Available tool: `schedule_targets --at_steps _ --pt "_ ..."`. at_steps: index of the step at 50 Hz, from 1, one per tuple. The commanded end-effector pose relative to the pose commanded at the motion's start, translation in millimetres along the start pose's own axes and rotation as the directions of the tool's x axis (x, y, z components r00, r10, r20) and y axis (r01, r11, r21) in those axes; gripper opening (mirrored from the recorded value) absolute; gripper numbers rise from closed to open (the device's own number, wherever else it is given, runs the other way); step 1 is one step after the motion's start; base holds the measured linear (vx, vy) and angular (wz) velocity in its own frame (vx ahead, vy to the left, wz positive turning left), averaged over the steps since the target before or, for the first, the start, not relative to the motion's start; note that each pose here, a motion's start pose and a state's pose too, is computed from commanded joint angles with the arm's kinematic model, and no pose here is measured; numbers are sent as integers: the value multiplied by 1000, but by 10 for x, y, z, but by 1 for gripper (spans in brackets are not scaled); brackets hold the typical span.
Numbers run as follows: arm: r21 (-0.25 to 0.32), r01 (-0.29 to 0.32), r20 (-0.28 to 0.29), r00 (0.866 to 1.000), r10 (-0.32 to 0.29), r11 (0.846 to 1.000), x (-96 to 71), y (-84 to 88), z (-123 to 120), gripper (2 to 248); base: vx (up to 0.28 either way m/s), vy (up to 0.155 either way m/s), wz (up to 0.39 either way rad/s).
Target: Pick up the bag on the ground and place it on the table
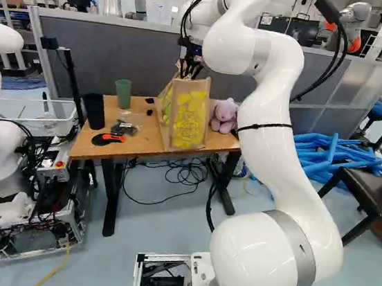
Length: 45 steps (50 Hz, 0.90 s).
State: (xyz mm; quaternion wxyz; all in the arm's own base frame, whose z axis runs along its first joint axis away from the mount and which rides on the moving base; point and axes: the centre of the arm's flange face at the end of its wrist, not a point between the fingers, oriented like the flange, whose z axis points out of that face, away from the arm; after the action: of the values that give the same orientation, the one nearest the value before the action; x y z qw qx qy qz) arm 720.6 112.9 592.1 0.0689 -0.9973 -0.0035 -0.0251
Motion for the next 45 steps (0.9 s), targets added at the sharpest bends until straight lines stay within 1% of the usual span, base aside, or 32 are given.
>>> schedule_targets --at_steps 29,30,34,35,39,40,44,45 --pt "-1 -1 5 1000 1 1000 9 4 37 22 0 0 0" --pt "-1 -1 5 1000 1 1000 9 4 37 28 0 0 0" --pt "-1 -1 5 1000 1 1000 9 4 37 28 0 0 0" --pt "-1 -1 5 1000 1 1000 9 4 37 58 0 0 0" --pt "-1 -1 5 1000 1 1000 9 4 37 58 0 0 0" --pt "-1 -1 5 1000 1 1000 9 4 37 92 0 0 0" --pt "-1 -1 5 1000 1 1000 9 4 37 92 0 0 0" --pt "-1 -1 5 1000 1 1000 9 4 37 127 0 0 0"
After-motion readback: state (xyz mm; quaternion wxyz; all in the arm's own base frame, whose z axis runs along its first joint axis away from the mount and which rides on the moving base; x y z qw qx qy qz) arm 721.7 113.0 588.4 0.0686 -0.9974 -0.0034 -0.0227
